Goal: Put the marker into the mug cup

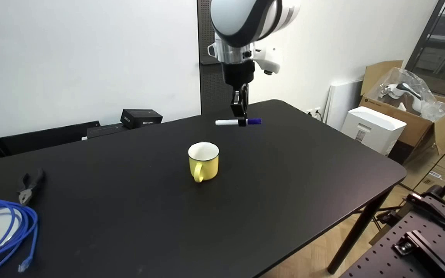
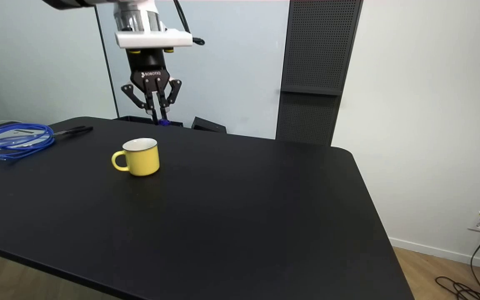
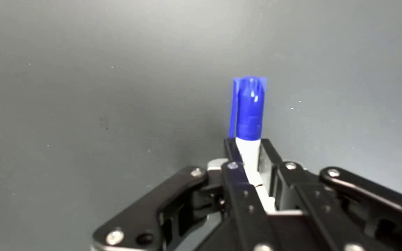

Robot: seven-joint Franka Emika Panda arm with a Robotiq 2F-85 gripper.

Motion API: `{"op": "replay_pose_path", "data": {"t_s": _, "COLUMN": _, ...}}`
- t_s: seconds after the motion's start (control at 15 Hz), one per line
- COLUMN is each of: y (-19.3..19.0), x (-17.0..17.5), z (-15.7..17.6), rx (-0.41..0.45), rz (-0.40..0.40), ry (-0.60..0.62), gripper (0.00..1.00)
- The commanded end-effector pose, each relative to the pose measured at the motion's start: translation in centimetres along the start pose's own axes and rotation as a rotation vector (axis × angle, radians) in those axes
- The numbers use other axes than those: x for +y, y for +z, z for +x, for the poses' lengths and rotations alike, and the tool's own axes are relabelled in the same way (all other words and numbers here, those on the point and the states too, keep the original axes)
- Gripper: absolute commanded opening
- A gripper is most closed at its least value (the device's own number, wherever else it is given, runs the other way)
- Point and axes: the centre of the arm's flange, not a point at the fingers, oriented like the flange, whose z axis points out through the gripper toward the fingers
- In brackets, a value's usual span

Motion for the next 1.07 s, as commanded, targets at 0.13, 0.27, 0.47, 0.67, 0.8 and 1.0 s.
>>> {"op": "replay_pose_path", "data": {"t_s": 0.13, "y": -2.3, "x": -0.3, "z": 3.1, "rx": -0.103, "rz": 0.046, "ry": -0.063, "gripper": 0.05}}
{"op": "replay_pose_path", "data": {"t_s": 0.27, "y": -1.3, "x": -0.1, "z": 4.3, "rx": -0.122, "rz": 0.056, "ry": -0.085, "gripper": 0.05}}
{"op": "replay_pose_path", "data": {"t_s": 0.47, "y": 0.8, "x": 0.4, "z": 6.1, "rx": -0.140, "rz": 0.068, "ry": -0.100, "gripper": 0.05}}
{"op": "replay_pose_path", "data": {"t_s": 0.67, "y": 2.8, "x": 1.0, "z": 7.6, "rx": -0.156, "rz": 0.073, "ry": -0.116, "gripper": 0.05}}
{"op": "replay_pose_path", "data": {"t_s": 0.8, "y": 3.7, "x": 0.9, "z": 8.4, "rx": -0.162, "rz": 0.076, "ry": -0.135, "gripper": 0.05}}
{"op": "replay_pose_path", "data": {"t_s": 1.0, "y": 4.5, "x": 0.6, "z": 9.4, "rx": -0.163, "rz": 0.094, "ry": -0.154, "gripper": 0.05}}
